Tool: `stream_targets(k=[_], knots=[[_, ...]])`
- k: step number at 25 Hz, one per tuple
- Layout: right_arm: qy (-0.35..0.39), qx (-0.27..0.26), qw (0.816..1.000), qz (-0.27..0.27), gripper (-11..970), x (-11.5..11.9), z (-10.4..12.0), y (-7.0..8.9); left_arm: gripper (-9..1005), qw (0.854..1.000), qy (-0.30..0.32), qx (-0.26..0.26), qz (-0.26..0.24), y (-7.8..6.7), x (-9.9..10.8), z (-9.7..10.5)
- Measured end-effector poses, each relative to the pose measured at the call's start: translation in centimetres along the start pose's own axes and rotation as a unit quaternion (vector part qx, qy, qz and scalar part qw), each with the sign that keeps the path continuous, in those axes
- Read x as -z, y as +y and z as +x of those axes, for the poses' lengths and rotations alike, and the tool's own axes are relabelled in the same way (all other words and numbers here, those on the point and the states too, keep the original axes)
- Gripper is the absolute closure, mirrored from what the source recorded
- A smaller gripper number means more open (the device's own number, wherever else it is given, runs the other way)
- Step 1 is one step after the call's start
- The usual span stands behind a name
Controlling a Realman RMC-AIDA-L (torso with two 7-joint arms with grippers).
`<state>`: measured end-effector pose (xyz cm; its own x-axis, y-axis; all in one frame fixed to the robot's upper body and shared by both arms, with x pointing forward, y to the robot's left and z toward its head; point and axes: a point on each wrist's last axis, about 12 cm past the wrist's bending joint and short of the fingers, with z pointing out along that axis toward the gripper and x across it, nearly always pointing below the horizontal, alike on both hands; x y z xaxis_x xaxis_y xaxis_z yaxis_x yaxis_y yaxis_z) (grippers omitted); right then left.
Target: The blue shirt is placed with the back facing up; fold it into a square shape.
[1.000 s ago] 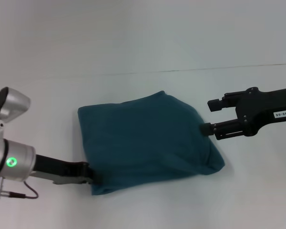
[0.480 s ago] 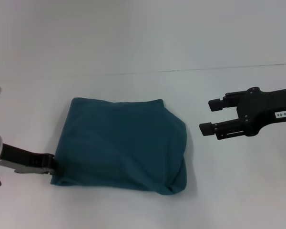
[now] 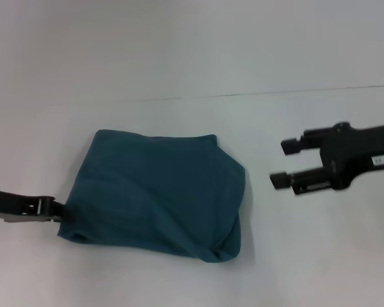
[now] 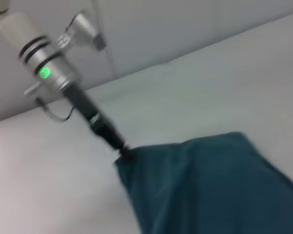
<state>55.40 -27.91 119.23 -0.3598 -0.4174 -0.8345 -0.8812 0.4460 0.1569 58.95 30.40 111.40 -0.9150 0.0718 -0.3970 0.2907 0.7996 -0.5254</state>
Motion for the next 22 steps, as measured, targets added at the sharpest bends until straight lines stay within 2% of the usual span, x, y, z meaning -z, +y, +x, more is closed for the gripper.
stream_targets(k=[4,8,10,13,14,16,22], knots=[[-0.001,0.022,0.999,-0.037,136,0.6,1.3,1.2,877,0.996,-0.057,-0.043,0.054,0.0,1.9,1.6],[-0.006,0.012,0.999,-0.042,135,1.3,3.1,2.0,792,0.983,-0.108,-0.091,0.116,0.0,3.8,3.7],[-0.004,0.009,0.999,-0.044,135,1.5,3.9,2.3,734,0.972,-0.120,-0.131,0.151,-0.2,4.5,4.8],[-0.002,0.005,0.999,-0.047,130,1.6,5.4,2.8,622,0.947,-0.127,-0.210,0.207,-0.7,4.9,7.1],[-0.003,0.002,0.999,-0.048,128,1.6,6.0,3.0,585,0.947,-0.127,-0.210,0.207,-0.7,4.9,7.1],[-0.008,-0.001,0.999,-0.053,125,1.5,6.8,3.1,506,0.937,-0.125,-0.232,0.227,-1.0,4.8,8.1],[-0.020,-0.002,0.997,-0.071,130,0.5,8.1,3.2,250,0.924,-0.129,-0.261,0.248,-1.3,4.5,9.2]])
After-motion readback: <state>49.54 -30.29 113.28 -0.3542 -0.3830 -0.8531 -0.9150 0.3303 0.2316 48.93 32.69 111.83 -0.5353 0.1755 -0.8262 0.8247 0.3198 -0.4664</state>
